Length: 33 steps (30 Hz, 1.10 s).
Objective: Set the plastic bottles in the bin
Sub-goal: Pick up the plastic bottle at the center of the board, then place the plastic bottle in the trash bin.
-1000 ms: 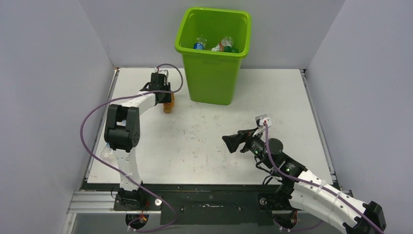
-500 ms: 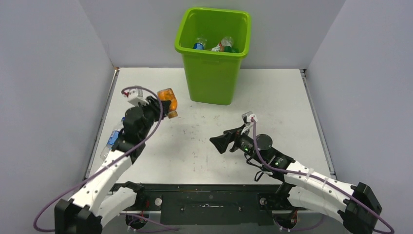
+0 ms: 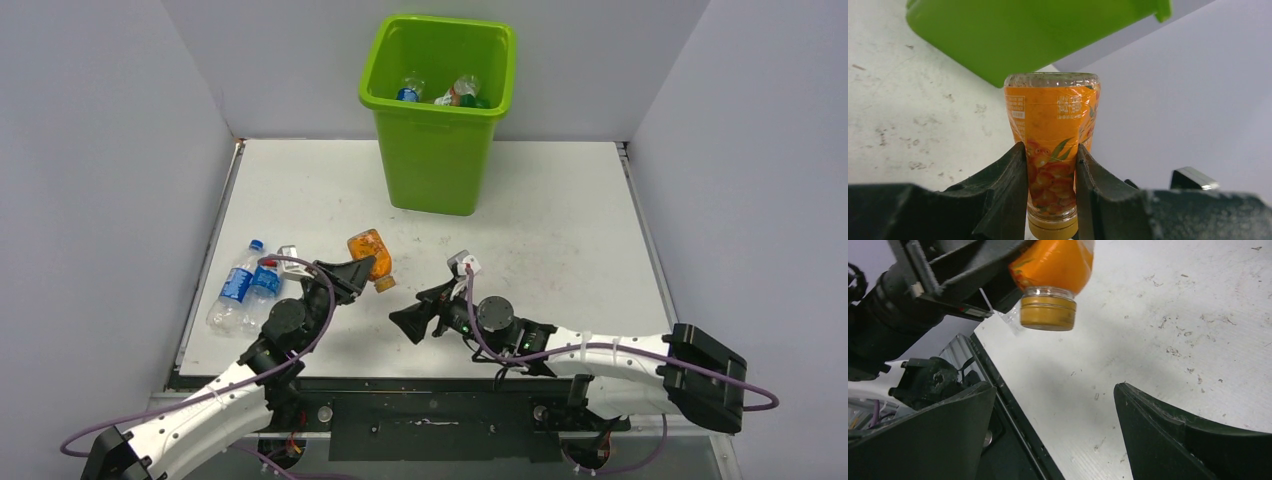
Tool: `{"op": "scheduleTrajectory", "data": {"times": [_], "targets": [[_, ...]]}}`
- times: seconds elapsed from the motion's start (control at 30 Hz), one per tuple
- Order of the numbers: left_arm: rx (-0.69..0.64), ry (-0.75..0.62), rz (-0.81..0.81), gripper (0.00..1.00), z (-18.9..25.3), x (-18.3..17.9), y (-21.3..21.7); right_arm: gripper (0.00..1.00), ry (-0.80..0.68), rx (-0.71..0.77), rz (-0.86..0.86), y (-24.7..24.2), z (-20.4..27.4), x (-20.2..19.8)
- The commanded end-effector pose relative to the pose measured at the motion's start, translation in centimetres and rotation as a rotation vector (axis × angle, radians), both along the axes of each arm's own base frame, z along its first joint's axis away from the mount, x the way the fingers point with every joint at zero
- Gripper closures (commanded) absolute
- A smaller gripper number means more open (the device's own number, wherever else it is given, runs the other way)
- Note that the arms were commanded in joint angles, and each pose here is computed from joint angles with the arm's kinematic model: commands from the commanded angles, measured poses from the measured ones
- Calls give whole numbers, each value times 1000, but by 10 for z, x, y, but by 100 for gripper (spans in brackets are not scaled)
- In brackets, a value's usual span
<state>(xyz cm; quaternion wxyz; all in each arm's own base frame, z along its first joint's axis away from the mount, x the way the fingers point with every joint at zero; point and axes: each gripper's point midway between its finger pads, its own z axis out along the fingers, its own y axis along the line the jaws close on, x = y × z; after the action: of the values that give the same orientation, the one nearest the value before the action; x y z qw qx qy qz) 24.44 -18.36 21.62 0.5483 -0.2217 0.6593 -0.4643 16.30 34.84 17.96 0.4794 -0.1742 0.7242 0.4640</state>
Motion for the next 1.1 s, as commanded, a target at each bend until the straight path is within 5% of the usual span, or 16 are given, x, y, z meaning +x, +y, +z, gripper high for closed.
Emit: {"op": "scheduleTrajectory", "data": {"times": [0.0,0.43,0.57,0.97,1.0,1.07], "targets": [[-169,-113,29,100,50,-5,6,7,-43,162,-68,14,48,17],[-173,-119,-22,100,50,-12,0,1,-66,149,-46,48,61,34],[-165,-128,-22,100,51,-14,2,28,-18,125,-21,55,49,44],[-162,-119,-101,100,51,-20,-13,76,-60,148,39,55,54,38],[-157,-117,-112,91,51,-21,-15,83,-69,146,48,54,56,36],[-140,-104,-117,45,51,-22,-15,94,-75,124,55,49,58,35]]}}
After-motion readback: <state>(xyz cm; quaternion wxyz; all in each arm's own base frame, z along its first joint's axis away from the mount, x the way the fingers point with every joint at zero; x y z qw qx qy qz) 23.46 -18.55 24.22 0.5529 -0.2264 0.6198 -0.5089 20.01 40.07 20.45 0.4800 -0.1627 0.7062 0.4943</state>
